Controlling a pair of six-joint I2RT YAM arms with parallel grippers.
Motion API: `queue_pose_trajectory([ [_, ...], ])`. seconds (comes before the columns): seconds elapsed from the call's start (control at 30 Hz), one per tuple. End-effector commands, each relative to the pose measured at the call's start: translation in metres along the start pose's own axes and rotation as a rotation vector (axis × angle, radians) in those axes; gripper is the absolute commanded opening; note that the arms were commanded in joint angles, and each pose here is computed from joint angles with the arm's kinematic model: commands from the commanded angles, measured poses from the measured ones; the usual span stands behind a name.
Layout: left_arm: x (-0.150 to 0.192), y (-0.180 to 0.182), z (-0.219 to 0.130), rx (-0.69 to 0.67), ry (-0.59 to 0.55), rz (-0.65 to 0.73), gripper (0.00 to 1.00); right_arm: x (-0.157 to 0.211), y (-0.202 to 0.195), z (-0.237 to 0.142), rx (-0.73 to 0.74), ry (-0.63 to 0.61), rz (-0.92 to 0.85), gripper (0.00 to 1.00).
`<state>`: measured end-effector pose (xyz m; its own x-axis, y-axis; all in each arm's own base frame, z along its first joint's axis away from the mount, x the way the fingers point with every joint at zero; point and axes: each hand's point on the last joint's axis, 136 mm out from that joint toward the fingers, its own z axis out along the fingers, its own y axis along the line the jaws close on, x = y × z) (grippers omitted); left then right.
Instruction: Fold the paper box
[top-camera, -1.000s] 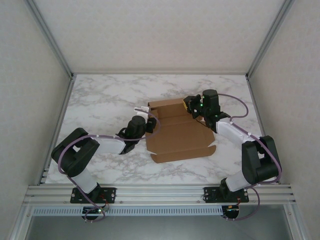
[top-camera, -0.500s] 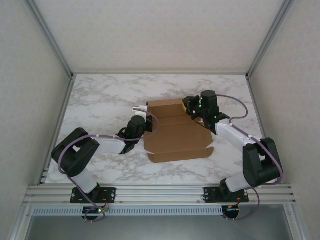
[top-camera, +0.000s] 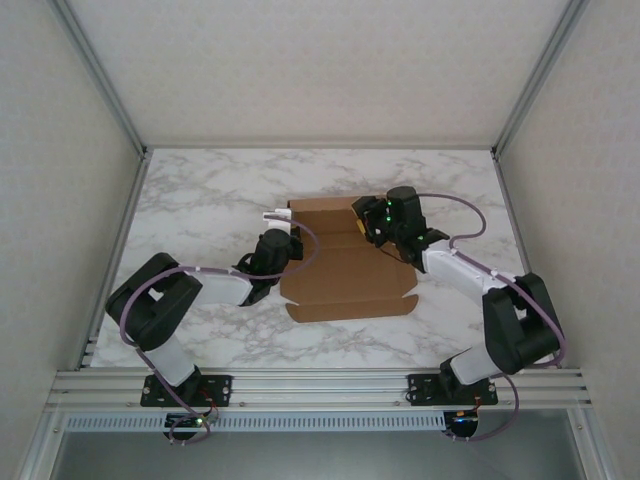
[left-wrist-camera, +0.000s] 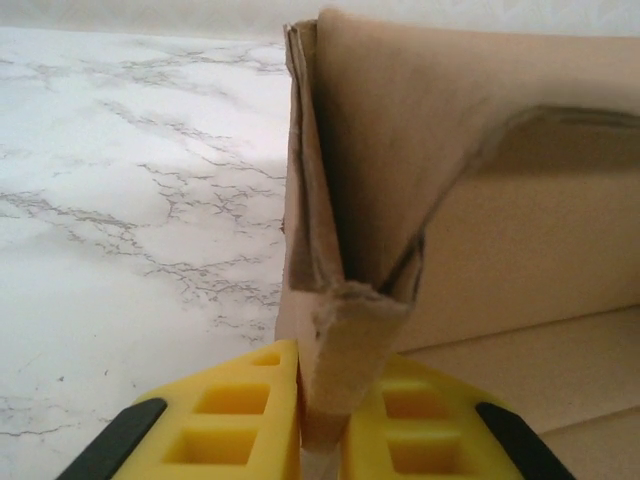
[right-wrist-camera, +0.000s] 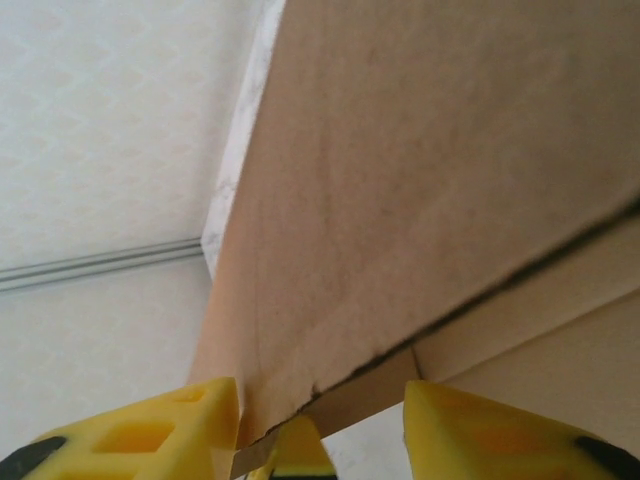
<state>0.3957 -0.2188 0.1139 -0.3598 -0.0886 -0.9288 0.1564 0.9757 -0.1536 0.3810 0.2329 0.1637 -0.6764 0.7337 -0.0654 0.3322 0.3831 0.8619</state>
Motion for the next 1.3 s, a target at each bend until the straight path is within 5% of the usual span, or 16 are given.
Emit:
queue_pose_trajectory([
  [0.0,-0.02,-0.023,0.004,0.085,-0.05,-0.027,0.15,0.02,0.017,0.011,-0.033,0.072,-0.036,0.51],
  [0.5,-0.018,-0.028,0.01,0.092,-0.042,-0.001,0.13,0.043,0.031,0.029,0.006,0.049,-0.066,0.65],
  [0.73,-0.017,-0.025,0.012,0.072,-0.039,-0.014,0.15,0.041,-0.004,0.037,0.178,-0.006,-0.095,0.58],
  [1.27,-0.005,-0.026,0.037,0.045,-0.004,0.026,0.18,0.055,-0.008,0.046,0.146,0.048,-0.044,0.48],
])
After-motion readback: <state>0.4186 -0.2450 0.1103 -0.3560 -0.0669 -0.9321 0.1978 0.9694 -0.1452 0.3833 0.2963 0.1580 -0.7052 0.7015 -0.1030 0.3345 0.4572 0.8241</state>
